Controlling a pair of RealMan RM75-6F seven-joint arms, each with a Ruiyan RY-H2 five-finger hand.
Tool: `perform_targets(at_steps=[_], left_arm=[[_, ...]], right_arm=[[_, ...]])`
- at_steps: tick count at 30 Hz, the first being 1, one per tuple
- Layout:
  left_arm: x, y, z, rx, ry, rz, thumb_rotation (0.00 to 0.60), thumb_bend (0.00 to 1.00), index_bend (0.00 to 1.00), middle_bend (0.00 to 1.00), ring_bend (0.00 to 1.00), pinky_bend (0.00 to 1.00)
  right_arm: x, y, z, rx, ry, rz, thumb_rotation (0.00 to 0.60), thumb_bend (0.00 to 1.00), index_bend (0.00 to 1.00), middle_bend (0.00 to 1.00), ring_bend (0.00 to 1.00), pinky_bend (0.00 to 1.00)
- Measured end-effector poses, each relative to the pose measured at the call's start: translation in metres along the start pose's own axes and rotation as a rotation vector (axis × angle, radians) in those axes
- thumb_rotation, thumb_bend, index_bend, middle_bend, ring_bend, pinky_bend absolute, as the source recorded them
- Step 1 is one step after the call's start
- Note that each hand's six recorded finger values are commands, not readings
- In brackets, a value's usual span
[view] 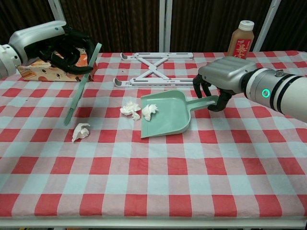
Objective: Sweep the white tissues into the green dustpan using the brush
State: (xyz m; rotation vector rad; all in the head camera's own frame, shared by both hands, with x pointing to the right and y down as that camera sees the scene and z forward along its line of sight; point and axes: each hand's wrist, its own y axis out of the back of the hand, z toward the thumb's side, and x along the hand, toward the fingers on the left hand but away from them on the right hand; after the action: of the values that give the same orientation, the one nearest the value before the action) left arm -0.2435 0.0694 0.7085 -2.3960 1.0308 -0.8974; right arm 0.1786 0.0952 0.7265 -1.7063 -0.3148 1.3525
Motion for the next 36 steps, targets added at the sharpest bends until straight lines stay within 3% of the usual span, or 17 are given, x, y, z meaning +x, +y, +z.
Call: perform_targets(at_steps=[9, 17, 24, 36], left_arm=[[-0.032, -0.014, -0.003, 0.032, 0.078, 0.028, 0.600, 0.44, 0.57, 0.57, 0.76, 0.88], [-0.048, -0.030, 0.007, -0.021, 0.140, 0.099, 0.600, 0.45, 0.57, 0.57, 0.76, 0.88], [-0.029, -0.048, 0.011, -0.062, 0.162, 0.148, 0.600, 0.46, 0.57, 0.57, 0.77, 0.88], [0.025, -0.058, 0.021, -0.107, 0.142, 0.132, 0.600, 0.46, 0.57, 0.57, 0.76, 0.88]], right_arm=[[-0.002, 0.001, -0.004, 0.027, 0.003, -0.002, 0.600, 0.40, 0.63, 0.60, 0.30, 0.34], [-0.006, 0.002, -0.002, 0.031, 0.010, -0.003, 0.600, 0.40, 0.63, 0.60, 0.30, 0.34], [-0.005, 0.003, 0.000, 0.037, 0.014, -0.006, 0.600, 0.40, 0.63, 0.60, 0.30, 0.34], [-0.007, 0.004, 0.011, 0.018, 0.027, -0.013, 0.600, 0.40, 0.64, 0.60, 0.30, 0.33]])
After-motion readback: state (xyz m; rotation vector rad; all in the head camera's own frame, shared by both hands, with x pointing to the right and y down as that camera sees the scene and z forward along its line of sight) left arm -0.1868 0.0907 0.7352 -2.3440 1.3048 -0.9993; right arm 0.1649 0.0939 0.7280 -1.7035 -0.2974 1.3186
